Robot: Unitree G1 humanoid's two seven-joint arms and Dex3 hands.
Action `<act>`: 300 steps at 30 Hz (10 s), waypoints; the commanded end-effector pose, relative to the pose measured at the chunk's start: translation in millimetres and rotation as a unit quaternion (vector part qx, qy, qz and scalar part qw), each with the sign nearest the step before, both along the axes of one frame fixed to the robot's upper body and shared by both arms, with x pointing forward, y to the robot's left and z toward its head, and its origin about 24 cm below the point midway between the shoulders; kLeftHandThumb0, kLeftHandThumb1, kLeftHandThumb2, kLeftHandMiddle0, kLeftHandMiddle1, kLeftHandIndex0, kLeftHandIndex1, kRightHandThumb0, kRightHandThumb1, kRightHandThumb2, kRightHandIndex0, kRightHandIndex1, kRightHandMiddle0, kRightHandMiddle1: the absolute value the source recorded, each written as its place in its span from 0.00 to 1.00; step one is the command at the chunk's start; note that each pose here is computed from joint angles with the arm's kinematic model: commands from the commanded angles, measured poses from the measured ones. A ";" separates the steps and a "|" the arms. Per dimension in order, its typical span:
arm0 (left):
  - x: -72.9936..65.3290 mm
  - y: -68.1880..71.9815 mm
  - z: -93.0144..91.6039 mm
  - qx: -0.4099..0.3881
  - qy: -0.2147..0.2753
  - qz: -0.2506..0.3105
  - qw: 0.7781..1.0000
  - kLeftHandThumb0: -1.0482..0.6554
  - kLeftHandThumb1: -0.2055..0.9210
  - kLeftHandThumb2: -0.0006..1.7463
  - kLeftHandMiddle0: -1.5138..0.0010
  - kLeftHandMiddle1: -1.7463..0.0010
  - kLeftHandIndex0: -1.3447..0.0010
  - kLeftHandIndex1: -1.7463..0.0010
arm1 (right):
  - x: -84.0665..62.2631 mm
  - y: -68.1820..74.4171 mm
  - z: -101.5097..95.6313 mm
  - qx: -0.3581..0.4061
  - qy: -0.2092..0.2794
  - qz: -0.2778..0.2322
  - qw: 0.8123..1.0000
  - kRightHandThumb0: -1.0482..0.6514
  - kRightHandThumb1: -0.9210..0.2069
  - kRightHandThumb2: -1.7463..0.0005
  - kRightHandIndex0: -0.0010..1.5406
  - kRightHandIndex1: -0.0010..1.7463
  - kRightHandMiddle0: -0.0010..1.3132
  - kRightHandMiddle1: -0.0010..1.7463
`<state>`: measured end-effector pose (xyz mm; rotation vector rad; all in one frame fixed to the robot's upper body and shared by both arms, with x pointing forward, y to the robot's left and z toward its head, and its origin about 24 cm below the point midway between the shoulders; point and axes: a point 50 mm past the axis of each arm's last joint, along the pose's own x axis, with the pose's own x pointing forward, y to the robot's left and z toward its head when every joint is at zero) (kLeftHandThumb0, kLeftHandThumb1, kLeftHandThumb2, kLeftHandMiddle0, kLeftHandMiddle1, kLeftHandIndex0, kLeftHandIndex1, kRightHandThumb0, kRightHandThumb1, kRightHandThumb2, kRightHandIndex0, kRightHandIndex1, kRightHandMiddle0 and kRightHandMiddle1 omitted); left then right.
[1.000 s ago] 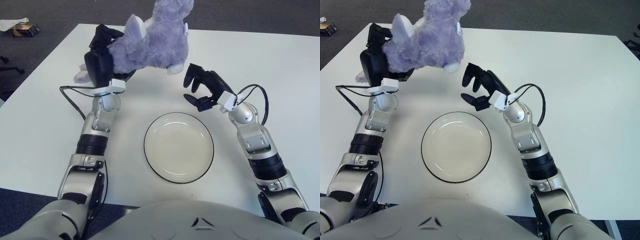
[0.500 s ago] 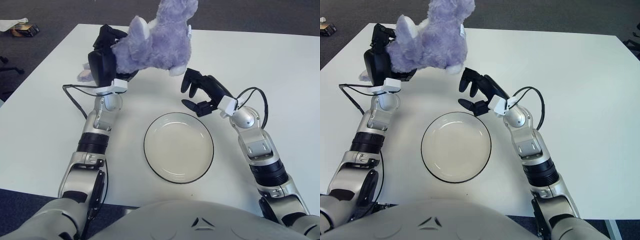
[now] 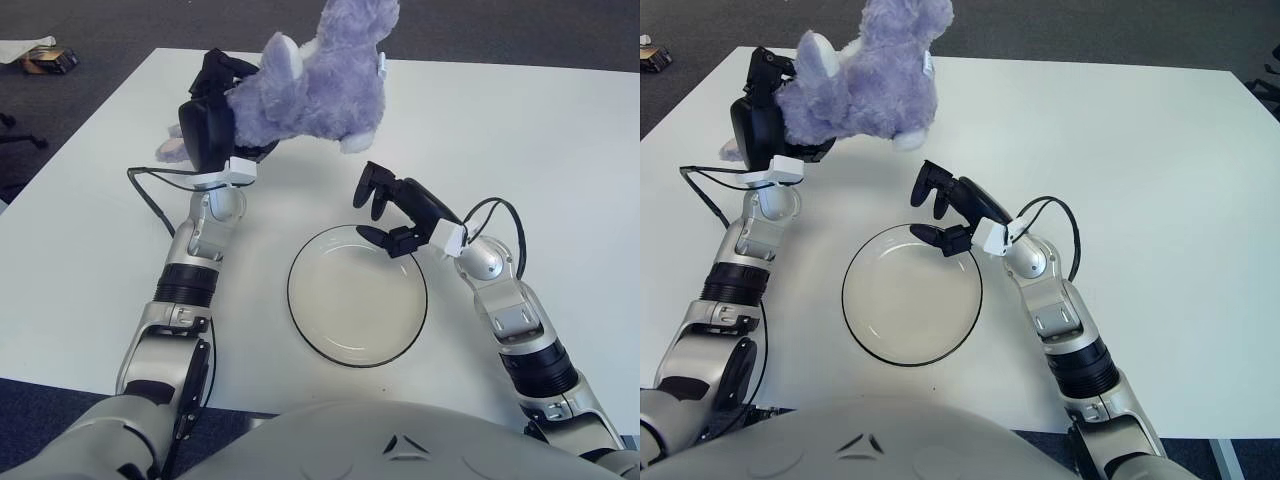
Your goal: Put the doll into the plate.
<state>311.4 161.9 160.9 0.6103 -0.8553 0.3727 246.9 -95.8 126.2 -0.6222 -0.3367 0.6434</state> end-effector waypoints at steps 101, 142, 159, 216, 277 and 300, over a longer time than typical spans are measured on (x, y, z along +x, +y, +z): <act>-19.0 -3.0 16.0 -0.013 -0.017 -0.052 0.998 0.61 0.13 1.00 0.42 0.00 0.50 0.00 | 38.0 -24.0 -34.2 -0.143 -0.198 -0.078 0.967 0.41 0.00 0.70 0.17 1.00 0.15 1.00; -31.6 -9.2 15.1 -0.011 -0.004 -0.108 0.994 0.61 0.13 1.00 0.41 0.00 0.49 0.00 | 67.7 -35.1 -13.6 -0.138 -0.215 -0.134 0.957 0.41 0.00 0.71 0.02 0.94 0.15 1.00; -33.2 -9.6 14.6 -0.014 -0.002 -0.122 0.992 0.61 0.13 1.00 0.42 0.00 0.50 0.00 | 76.8 -39.0 -6.6 -0.139 -0.223 -0.150 0.953 0.41 0.00 0.70 0.02 0.87 0.14 1.00; -27.8 -21.0 -17.1 0.054 0.056 -0.154 0.985 0.61 0.11 1.00 0.38 0.04 0.49 0.00 | 137.5 -110.0 -2.6 -0.132 -0.073 -0.347 0.926 0.41 0.00 0.71 0.09 0.94 0.15 1.00; -43.7 -54.5 -66.6 0.107 0.170 -0.343 0.918 0.61 0.18 0.95 0.42 0.05 0.54 0.00 | 145.1 -142.3 -17.5 -0.051 0.058 -0.440 0.895 0.61 0.05 0.63 0.10 1.00 0.09 1.00; -43.4 -60.3 -66.4 0.129 0.187 -0.396 0.890 0.37 0.40 0.80 0.23 0.00 0.53 0.00 | 145.4 -143.2 -21.0 -0.063 0.069 -0.441 0.893 0.61 0.10 0.59 0.11 1.00 0.12 1.00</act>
